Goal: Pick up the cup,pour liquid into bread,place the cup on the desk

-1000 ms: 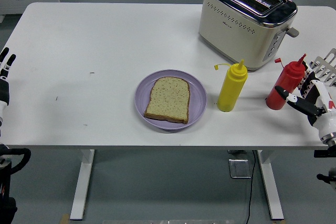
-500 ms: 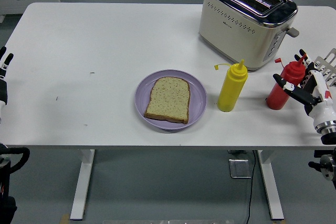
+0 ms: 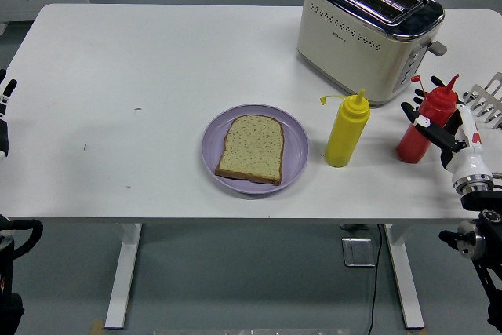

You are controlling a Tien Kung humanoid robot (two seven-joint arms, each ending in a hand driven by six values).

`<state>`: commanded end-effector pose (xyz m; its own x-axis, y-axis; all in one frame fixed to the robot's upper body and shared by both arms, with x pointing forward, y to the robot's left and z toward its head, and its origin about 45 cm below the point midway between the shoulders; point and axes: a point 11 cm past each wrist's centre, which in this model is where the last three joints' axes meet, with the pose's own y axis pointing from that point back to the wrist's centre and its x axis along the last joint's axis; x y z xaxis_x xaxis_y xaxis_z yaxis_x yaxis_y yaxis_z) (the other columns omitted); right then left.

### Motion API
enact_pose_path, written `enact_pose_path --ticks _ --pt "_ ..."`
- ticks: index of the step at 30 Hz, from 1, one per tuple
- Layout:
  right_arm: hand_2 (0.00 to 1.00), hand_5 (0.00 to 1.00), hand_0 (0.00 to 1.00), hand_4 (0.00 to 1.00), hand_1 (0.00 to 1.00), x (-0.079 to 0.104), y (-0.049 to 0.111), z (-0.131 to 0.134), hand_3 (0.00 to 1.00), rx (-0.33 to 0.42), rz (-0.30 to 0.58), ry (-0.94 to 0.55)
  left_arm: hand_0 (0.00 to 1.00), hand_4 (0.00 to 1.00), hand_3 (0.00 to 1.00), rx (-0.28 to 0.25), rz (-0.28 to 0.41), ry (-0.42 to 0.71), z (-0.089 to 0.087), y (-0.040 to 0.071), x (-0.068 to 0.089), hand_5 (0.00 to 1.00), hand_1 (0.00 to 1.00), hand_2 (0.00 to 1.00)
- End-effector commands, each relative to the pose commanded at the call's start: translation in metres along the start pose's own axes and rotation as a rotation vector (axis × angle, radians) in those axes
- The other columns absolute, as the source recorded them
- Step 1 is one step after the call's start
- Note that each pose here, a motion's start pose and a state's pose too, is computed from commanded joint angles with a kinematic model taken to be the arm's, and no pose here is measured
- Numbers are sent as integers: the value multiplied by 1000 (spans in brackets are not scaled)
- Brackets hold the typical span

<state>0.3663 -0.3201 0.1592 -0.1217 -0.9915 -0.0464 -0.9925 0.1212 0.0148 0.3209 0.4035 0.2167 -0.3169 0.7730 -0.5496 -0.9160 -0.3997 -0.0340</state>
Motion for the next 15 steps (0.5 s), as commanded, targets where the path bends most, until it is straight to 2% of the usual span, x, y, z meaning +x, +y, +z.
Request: enact_pose_path --ticks 4,5,10,11,15 --pt "443 240 469 907 471 -4 -1 2 580 -5 15 -40 714 660 688 -2 0 0 1 0 0 998 751 776" --pt "310 217 264 883 270 -4 -1 2 393 -6 17 -42 714 660 688 -2 0 0 1 0 0 998 751 776" --pt "310 217 264 883 270 -7 -1 5 393 -10 44 -79 714 660 688 -3 2 0 1 0 1 998 751 776" --pt "258 195 126 868 181 -7 -1 5 342 -11 45 -80 714 661 688 -3 2 0 1 0 1 998 751 776" --pt "258 195 126 868 181 -7 -1 7 342 -12 58 -86 714 661 688 -4 4 -1 2 0 1 998 751 776"
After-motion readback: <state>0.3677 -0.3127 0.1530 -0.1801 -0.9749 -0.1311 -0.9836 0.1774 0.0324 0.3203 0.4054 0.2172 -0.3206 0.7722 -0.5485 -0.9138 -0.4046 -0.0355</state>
